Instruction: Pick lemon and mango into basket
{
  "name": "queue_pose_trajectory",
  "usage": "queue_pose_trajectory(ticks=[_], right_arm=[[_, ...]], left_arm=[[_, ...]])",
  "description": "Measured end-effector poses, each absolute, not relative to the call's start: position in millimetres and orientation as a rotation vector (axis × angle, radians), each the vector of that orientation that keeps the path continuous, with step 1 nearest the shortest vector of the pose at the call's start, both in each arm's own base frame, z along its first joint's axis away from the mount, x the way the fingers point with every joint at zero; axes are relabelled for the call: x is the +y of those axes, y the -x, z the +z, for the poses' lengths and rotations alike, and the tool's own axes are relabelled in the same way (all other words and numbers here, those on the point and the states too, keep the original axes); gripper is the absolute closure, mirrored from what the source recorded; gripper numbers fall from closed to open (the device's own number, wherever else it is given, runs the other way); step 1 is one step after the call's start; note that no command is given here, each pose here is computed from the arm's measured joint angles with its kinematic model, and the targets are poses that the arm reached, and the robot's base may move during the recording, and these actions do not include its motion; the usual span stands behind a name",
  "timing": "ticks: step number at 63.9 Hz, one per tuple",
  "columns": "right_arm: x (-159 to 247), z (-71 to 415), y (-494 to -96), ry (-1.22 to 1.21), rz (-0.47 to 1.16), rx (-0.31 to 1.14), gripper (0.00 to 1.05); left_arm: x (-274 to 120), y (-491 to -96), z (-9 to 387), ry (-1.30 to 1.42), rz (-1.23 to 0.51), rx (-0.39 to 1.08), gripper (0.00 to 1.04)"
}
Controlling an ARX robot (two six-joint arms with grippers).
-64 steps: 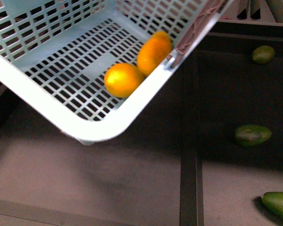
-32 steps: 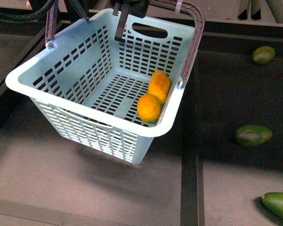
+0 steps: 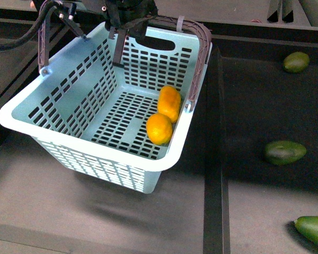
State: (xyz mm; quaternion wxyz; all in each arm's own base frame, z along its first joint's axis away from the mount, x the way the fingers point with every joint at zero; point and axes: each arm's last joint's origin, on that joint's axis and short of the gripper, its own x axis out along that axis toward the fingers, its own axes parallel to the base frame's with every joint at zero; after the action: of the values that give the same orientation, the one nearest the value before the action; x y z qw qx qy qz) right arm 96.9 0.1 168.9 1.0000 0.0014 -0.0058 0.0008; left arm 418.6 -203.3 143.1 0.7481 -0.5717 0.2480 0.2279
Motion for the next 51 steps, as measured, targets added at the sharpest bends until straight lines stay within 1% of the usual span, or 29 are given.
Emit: queue_pose_trajectory(ticks=[1,3,10,16,18,21,23,26,31,32,34,35,36,37,38,40,41,44,46,51], right_arm=[[0.1,168.9,-96.9,-0.003,0.002,-0.012,0.09],[0.1,168.9,-96.9,-0.003,0.001,-0.012,0.09],[0.1,168.9,-96.9,-0.003,0.001,-0.012,0.09],[0.1,168.9,-96.9,-0.003,0.001,-0.012,0.09],[0.1,168.9,-96.9,-0.003,0.001,-0.012,0.09],[0.1,168.9,-96.9,-0.003,0.001,-0.012,0.09],[0.1,168.9,-96.9,-0.003,0.001,-0.012,0.09],[0.1,168.9,-96.9,-0.003,0.001,-0.012,0.09],[0.1,168.9,-96.9,-0.003,0.001,-0.012,0.09],[0.1,168.9,-96.9,-0.003,0.001,-0.012,0.09],[0.1,168.9,-96.9,-0.003,0.002,-0.012,0.09],[0.1,168.9,-96.9,-0.003,0.002,-0.012,0.09],[0.1,168.9,-96.9,-0.003,0.001,-0.012,0.09],[0.1,168.9,-96.9,-0.003,0.002,-0.012,0.09],[0.1,168.9,-96.9,-0.003,0.001,-0.012,0.09],[0.1,168.9,-96.9,-0.003,-0.001,-0.012,0.09],[0.1,168.9,-96.9,-0.003,-0.001,-0.012,0.09],[0.1,168.9,-96.9,-0.003,-0.001,-0.012,0.09],[0.1,168.9,-96.9,-0.003,0.0,-0.012,0.09],[0.1,168.9,-96.9,-0.003,0.0,-0.012,0.09]], left_arm=[[-203.1,-418.1,143.3,1.25,0.499,0.544,0.71],[-201.8,-415.7,144.0,1.247,0.505,0.545,0.64],[-195.4,-405.1,150.4,1.239,0.53,0.546,0.45],[-179.1,-380.5,165.6,1.171,0.599,0.536,0.22],[-174.0,-374.1,170.1,1.144,0.618,0.527,0.17],[-163.2,-360.8,179.5,1.083,0.653,0.515,0.07],[-157.9,-354.1,184.2,1.071,0.661,0.506,0.05],[-149.4,-341.8,192.7,1.051,0.674,0.485,0.08],[-137.2,-318.0,210.8,1.026,0.666,0.461,0.07],[-134.9,-312.7,214.9,1.005,0.648,0.466,0.07],[-128.9,-304.6,218.7,0.989,0.496,0.452,0.13],[-127.6,-302.8,219.4,1.003,0.454,0.443,0.15],[-121.9,-296.4,220.1,0.929,0.312,0.415,0.2],[-115.3,-289.8,219.1,0.848,0.205,0.357,0.25],[-110.7,-285.0,217.5,0.783,0.142,0.312,0.29],[-95.2,-270.5,213.5,0.598,0.031,0.152,0.39],[-87.9,-263.6,212.5,0.471,0.004,0.094,0.44],[-72.0,-248.2,211.4,0.27,-0.005,0.008,0.56],[-66.5,-242.3,210.0,0.21,-0.005,-0.003,0.61],[-52.3,-224.6,200.9,0.089,-0.007,0.002,0.78]])
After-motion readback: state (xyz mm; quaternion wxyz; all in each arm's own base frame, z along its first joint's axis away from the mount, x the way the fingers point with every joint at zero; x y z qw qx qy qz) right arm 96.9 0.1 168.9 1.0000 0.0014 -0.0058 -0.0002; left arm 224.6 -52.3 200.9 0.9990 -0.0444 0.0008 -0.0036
